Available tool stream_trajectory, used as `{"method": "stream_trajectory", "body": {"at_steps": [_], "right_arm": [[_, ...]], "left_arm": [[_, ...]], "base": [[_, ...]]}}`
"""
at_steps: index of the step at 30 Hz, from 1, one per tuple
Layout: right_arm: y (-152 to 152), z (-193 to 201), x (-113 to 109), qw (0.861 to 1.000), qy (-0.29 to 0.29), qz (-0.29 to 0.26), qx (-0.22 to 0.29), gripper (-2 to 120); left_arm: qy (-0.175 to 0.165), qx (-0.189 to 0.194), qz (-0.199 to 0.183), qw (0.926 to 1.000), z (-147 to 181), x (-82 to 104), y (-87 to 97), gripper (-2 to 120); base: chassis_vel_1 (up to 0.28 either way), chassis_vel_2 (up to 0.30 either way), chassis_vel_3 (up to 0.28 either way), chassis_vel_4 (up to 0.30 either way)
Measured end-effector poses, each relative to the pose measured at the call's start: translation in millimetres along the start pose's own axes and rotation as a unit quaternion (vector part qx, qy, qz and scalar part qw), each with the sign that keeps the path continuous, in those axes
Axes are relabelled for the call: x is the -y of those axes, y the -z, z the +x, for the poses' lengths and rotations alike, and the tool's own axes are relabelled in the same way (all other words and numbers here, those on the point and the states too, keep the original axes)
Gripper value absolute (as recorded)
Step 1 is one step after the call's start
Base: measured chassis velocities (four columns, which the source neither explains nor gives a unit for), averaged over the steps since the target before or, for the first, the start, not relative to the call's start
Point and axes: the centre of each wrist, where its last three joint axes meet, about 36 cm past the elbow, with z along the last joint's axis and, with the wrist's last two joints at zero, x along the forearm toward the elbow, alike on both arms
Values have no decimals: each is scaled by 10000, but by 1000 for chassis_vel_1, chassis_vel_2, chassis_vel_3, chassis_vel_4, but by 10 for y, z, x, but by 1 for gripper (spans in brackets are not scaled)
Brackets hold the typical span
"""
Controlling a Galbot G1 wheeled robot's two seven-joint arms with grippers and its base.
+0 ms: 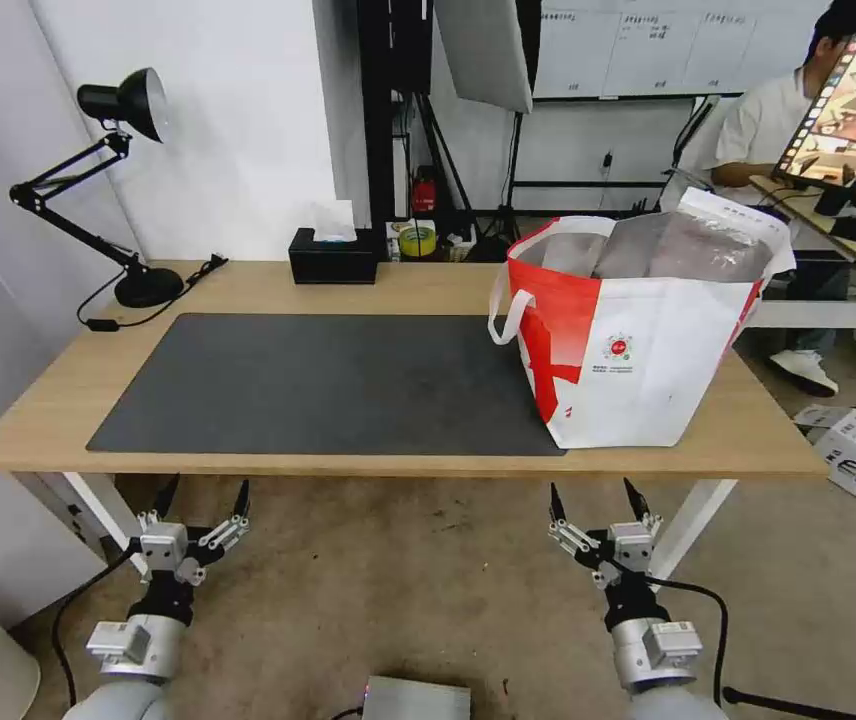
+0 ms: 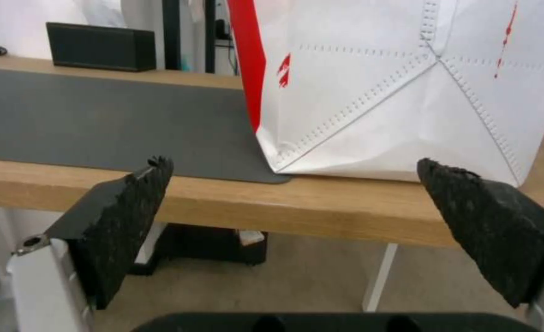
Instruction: Pick up the trash from the table and place it into the takeout bag.
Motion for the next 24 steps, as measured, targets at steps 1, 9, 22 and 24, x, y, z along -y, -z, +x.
{"method": "stream_trajectory", "body": {"at_steps": [1,9,22,24], "right_arm": [[0,0,0,10000,0,0,0,100],[-9,4,-3,10000,-11,20,11,100],[-10,4,-5,10000,-12,18,12,100],[-10,4,-5,10000,-12,17,12,100]], "left_arm": [[0,0,0,10000,0,0,0,100],[-2,4,-1,10000,-6,1,-2,100],[-4,7,-2,10000,-9,1,-1,100],[-4,7,-2,10000,-9,1,-1,100]], "base": [[0,0,0,0],[0,0,0,0],[0,0,0,0],[0,0,0,0]]}}
